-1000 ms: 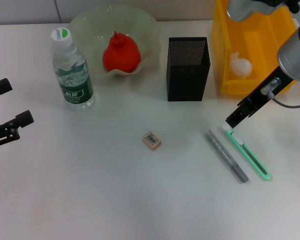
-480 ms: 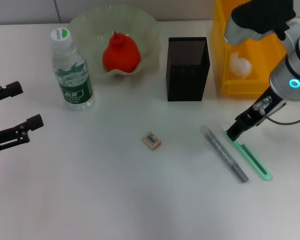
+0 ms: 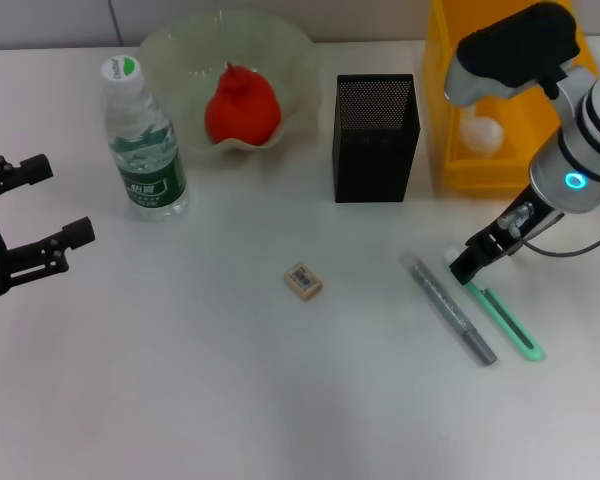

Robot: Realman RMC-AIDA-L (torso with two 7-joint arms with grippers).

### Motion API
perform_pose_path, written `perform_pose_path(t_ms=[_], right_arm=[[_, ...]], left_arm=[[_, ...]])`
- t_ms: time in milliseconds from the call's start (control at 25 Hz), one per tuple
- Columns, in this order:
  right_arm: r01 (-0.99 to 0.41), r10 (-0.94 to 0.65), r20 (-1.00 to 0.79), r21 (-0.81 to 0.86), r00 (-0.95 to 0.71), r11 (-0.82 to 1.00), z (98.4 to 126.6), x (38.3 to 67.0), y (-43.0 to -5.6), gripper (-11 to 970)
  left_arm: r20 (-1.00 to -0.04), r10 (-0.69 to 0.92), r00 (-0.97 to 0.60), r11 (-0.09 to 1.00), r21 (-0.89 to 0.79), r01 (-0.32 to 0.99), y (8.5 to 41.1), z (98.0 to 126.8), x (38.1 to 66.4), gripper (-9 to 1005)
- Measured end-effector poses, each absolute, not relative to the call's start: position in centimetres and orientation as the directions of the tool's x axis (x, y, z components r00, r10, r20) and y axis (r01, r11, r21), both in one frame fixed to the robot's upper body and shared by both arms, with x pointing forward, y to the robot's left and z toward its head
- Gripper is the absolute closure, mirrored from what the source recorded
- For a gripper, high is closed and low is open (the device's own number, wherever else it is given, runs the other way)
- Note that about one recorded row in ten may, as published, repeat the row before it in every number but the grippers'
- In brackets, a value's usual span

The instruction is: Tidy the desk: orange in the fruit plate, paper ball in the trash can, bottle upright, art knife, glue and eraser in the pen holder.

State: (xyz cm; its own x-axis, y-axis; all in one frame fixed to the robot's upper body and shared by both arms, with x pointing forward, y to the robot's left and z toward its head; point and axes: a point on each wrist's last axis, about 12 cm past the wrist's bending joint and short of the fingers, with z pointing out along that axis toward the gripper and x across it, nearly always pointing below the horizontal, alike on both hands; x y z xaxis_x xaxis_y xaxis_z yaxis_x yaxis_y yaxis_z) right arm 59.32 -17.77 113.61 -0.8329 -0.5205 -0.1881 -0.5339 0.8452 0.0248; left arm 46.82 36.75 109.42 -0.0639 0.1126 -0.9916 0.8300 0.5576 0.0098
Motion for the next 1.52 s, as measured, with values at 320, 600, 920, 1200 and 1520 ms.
perform_pose_path(t_ms=[320, 600, 920, 1200, 1520], right_arm=[[-0.557, -0.547, -0.182, 0.002, -0.817, 0.831, 113.2, 59.3, -17.1, 324], [-0.564, -0.556, -0.167, -0.001, -0.814, 0.826, 112.7, 59.4, -16.8, 330], [-0.576, -0.570, -0.150, -0.004, -0.808, 0.818, 112.3, 59.2, -16.7, 403], [-0.574, -0.568, -0.140, 0.000, -0.811, 0.819, 112.1, 59.1, -16.8, 564], [-0.585, -0.568, -0.231, 0.008, -0.790, 0.811, 114.3, 58.9, -16.6, 790]], left_arm=[[-0.991, 0.112, -0.067, 0.562, 0.008, 0.827, 36.6, 109.3, 47.0, 135], [-0.992, 0.111, -0.066, 0.561, 0.008, 0.828, 36.6, 109.3, 47.0, 135], [-0.992, 0.111, -0.067, 0.561, 0.007, 0.828, 36.6, 109.3, 46.9, 135], [-0.991, 0.111, -0.068, 0.563, 0.006, 0.826, 36.6, 109.3, 46.9, 136], [-0.991, 0.111, -0.074, 0.568, 0.002, 0.823, 36.7, 109.2, 46.7, 136]])
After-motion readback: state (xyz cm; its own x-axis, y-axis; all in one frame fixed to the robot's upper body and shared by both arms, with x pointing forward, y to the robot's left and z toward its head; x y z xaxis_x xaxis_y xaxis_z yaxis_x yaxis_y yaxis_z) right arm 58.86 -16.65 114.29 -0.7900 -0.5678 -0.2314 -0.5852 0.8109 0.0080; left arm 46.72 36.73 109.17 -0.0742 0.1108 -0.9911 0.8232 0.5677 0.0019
